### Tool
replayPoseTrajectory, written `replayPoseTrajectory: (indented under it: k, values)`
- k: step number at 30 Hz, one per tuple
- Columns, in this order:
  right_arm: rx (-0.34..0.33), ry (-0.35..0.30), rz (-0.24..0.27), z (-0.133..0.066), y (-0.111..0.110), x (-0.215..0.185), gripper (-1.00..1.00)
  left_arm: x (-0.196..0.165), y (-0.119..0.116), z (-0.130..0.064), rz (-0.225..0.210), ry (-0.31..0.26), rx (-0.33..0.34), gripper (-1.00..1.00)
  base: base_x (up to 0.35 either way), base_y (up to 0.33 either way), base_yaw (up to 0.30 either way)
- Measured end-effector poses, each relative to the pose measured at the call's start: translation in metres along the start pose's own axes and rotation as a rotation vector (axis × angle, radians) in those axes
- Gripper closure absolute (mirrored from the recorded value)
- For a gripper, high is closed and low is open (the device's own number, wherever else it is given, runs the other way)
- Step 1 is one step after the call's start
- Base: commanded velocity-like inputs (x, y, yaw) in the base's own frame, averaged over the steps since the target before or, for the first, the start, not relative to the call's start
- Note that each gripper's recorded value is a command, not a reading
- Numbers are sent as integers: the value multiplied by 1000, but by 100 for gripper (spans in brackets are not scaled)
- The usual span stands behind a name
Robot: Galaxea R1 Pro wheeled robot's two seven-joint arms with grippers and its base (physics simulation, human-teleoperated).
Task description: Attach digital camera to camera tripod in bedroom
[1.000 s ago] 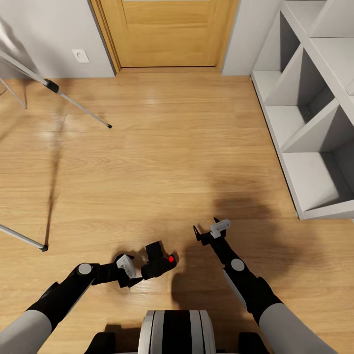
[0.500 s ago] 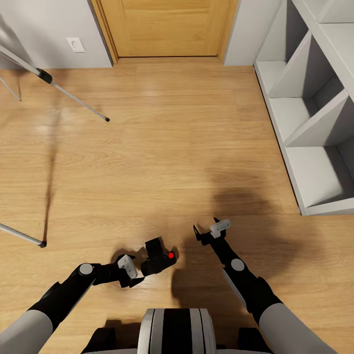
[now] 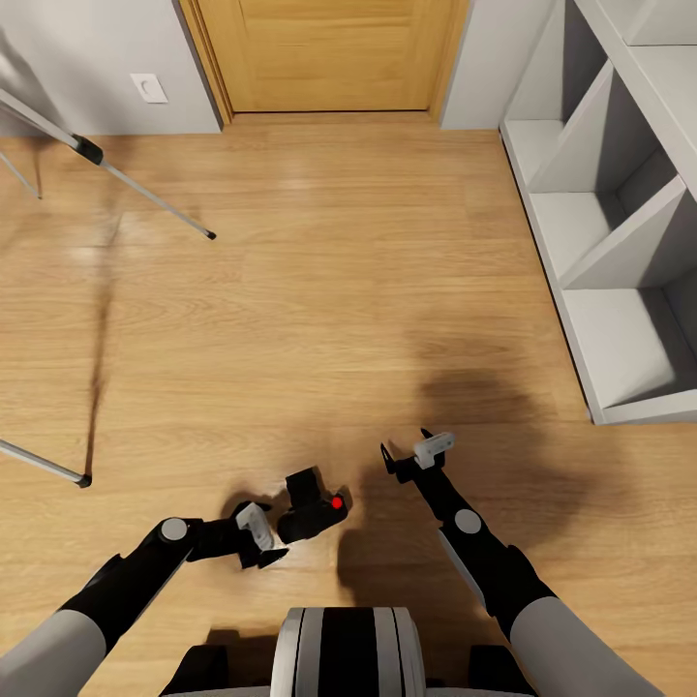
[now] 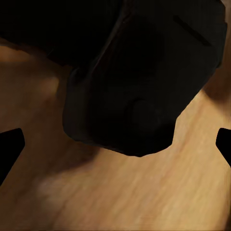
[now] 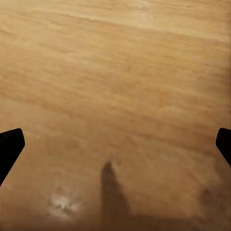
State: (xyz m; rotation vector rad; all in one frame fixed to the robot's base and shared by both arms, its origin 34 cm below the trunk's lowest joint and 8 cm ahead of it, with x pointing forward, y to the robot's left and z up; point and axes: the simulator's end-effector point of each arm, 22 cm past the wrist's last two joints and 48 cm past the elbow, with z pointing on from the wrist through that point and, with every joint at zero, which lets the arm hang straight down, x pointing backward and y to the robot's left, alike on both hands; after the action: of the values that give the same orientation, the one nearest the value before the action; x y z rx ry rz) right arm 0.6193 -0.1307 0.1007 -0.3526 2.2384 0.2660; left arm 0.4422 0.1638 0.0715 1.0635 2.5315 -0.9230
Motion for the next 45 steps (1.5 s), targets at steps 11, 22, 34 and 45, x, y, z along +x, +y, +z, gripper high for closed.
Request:
replayPoseTrajectory:
  k: [11,22,34,45]
  values:
    - [0,0,-1,0,0,0,-100,-19,-4,4,22,-35,3,-100,0,0,0]
    - [0,0,-1,0,0,0,-100,-27,-10,10,19,-50,11,-100,0,0,0]
    - [0,0,0,0,0,0,-100,-37,-19,18,13,-69,24,-100,0,0,0]
    - [0,0,0,0,0,0,-100,-31,-21,20,0,-58,28,-100,0,0,0]
